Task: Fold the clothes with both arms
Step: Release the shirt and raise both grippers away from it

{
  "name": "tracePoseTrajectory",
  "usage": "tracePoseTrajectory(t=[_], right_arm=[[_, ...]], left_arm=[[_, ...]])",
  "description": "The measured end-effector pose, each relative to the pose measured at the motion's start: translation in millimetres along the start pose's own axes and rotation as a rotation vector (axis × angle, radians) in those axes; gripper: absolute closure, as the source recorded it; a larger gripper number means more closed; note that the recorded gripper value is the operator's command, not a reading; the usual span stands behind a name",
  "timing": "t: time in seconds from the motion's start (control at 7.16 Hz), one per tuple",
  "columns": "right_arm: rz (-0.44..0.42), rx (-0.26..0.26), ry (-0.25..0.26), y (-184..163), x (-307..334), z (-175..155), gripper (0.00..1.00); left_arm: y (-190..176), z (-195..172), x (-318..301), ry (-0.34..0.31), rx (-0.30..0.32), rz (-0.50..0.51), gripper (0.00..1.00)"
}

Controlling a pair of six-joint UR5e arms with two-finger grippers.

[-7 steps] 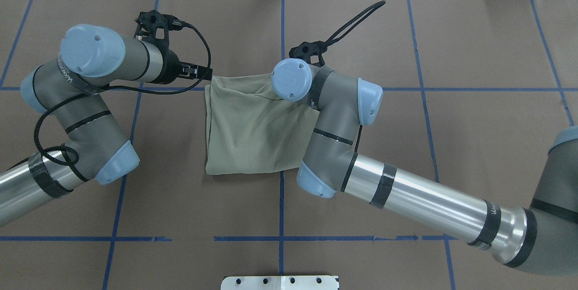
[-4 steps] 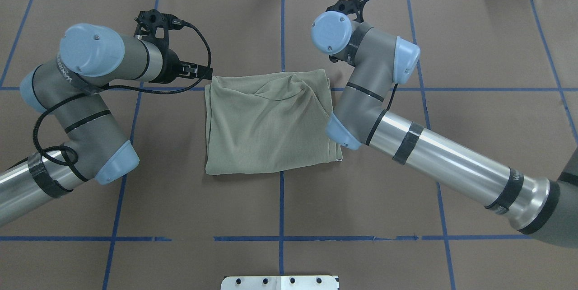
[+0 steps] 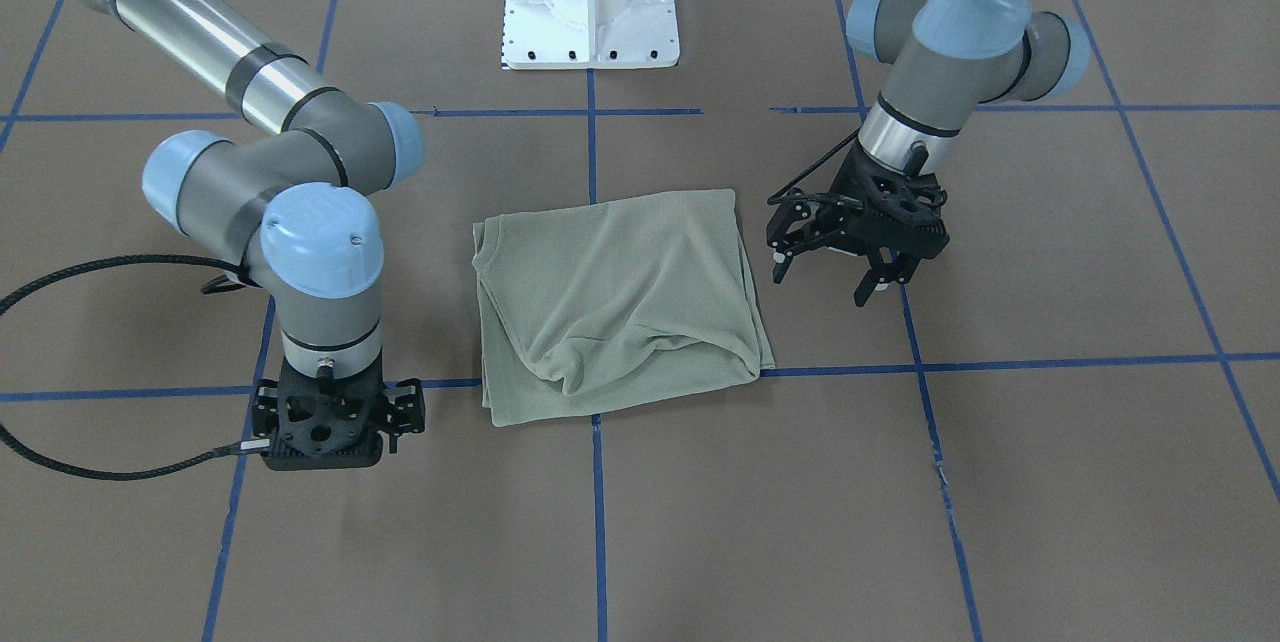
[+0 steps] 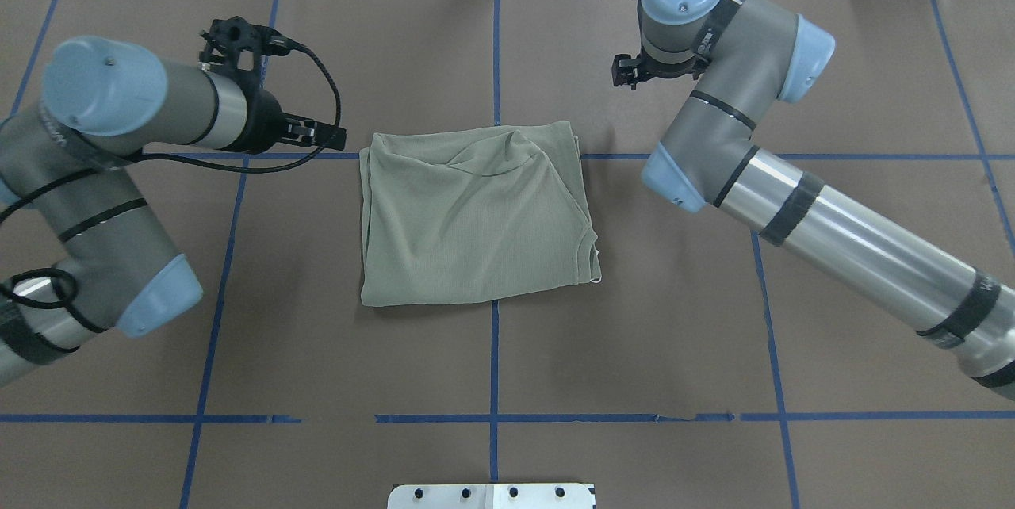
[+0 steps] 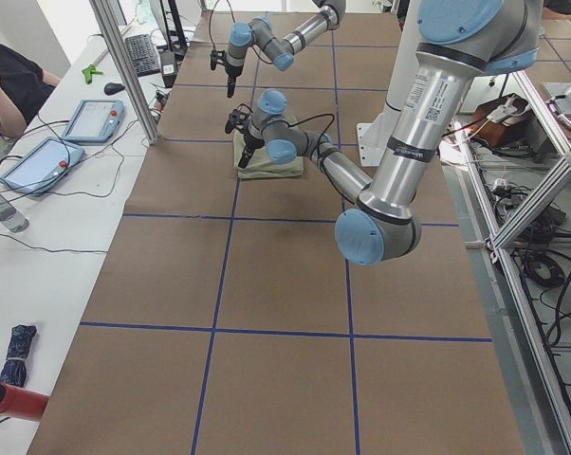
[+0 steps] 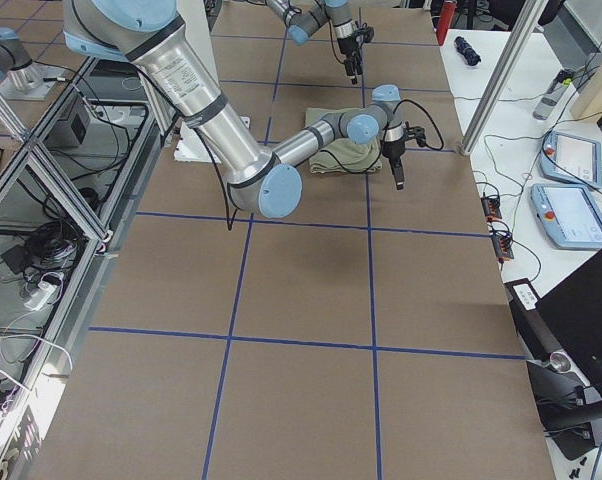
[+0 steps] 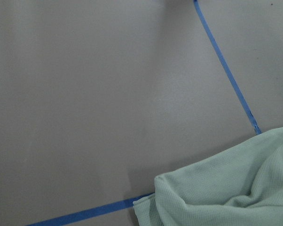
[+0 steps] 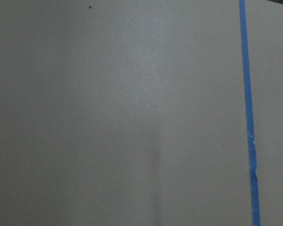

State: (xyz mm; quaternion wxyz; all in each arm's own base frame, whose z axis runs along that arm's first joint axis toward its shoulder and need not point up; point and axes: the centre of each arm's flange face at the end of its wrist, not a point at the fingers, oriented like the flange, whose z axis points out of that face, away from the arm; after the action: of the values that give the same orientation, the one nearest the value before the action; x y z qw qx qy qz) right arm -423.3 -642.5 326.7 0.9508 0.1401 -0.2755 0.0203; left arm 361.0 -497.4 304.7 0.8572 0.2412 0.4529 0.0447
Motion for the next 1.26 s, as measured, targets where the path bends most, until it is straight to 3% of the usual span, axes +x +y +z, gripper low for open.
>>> tracePoseTrajectory(t=[0.14,0.42,0.7,0.98,1.26], right_arm=[[-0.028,-0.030,-0.023,5,48,-20,0.00],[-0.138,-0.102,-0.007,21,151,-71,0.00],[-0.222,-0.188,-0.051,48,283,-85,0.00],[-0.188,-0.278,-0.114,112,430,-72,0.00],[-0.065,-0.359,-0.120,197,525,-53,0.00]], left_arm=[[6,-34,-30,-0.044,-0.016,0.069,0.00],[9,-100,-129,-0.155,-0.060,0.236,0.00],[16,-174,-258,-0.213,-0.126,0.333,0.00],[53,-218,-351,-0.247,-0.238,0.219,0.00],[90,-230,-420,-0.274,-0.325,0.061,0.00]])
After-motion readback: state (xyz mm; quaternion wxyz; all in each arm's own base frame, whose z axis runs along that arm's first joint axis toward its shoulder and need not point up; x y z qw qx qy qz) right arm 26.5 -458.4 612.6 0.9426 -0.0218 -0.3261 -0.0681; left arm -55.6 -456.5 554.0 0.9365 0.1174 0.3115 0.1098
